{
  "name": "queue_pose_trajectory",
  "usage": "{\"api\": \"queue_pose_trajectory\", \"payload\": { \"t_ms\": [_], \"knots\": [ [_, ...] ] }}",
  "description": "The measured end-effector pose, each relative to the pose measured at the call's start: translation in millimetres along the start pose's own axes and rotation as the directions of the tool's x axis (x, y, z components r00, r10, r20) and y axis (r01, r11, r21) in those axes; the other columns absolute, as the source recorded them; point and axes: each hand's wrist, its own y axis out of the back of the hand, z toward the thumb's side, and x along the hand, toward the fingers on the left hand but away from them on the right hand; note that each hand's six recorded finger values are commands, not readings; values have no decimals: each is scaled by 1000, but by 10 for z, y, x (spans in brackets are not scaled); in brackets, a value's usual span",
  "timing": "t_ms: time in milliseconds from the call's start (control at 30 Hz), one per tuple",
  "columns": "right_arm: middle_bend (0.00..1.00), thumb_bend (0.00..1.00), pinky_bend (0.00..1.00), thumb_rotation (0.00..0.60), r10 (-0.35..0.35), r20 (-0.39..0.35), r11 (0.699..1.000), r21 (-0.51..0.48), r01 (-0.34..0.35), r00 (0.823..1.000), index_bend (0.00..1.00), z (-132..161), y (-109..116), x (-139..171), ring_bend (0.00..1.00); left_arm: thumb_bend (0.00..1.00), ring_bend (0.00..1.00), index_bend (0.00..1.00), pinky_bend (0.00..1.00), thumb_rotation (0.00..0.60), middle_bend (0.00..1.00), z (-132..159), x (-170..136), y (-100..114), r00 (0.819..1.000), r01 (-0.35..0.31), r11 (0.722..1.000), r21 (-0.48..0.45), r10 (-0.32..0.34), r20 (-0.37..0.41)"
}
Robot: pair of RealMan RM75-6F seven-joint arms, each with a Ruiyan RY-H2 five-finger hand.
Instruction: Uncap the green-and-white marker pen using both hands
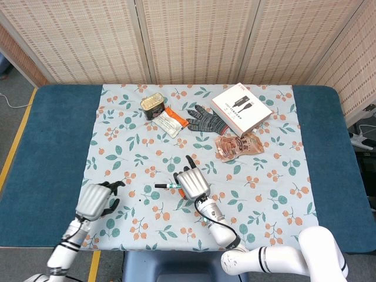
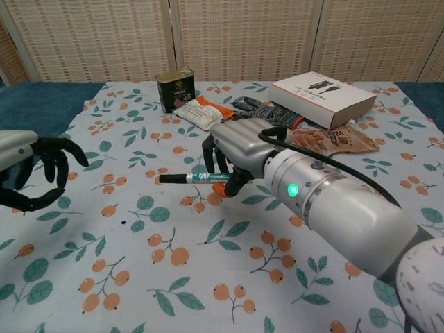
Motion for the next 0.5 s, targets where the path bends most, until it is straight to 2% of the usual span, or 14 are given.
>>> {"api": "queue_pose_trajectory", "payload": {
  "t_ms": [100,200,367,500],
  "knots": [
    [750,436,0,600,1,2,1000,-15,-1,1000,976,37,20,4,366,368,470,313,707,600,551,354,233,-160,1000,-18,999,47,17,9],
    [750,436,0,600,-4,4,1000,-15,4,1000,976,45,42,6,366,359,481,317,713,600,562,612,450,-291,1000,-31,998,55,30,9],
    [750,436,0,600,-8,16,1000,-29,9,1000,976,29,71,-20,367,356,497,330,721,600,577,820,669,-359,999,-46,996,82,45,15],
    [750,436,0,600,-4,19,1000,-22,5,1000,976,7,59,-24,367,356,498,347,727,600,584,866,715,-313,997,-70,994,79,68,19]
  ]
}}
